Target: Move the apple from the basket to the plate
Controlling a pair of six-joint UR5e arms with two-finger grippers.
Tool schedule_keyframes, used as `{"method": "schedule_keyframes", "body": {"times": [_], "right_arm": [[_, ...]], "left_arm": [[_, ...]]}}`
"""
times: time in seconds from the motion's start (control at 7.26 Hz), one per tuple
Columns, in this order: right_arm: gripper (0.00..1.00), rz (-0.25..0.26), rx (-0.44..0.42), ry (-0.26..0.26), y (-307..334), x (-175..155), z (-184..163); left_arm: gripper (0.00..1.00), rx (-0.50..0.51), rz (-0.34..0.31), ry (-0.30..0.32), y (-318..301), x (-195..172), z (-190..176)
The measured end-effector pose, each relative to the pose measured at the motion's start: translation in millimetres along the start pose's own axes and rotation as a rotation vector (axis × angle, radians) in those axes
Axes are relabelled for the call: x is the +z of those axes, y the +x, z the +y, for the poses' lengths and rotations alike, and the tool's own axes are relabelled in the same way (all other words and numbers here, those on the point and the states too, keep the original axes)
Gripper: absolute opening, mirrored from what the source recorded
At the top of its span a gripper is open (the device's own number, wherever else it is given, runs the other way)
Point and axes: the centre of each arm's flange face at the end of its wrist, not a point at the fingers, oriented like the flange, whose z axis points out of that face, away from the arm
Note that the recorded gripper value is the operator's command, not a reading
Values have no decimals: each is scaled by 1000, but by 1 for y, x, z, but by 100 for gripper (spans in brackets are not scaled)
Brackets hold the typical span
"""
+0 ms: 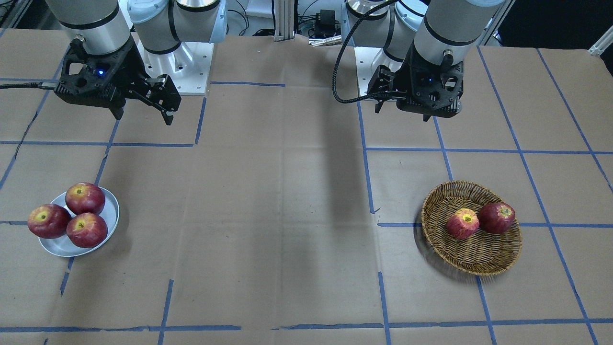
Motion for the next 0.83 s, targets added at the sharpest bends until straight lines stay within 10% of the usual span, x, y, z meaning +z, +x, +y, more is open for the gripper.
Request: {"method": "schedule_keyframes", "body": {"times": [0.83], "right_arm": [[100, 0, 0, 0, 0, 0, 0]], "left_arm": [[99, -37, 14, -12, -33, 14, -21]]}}
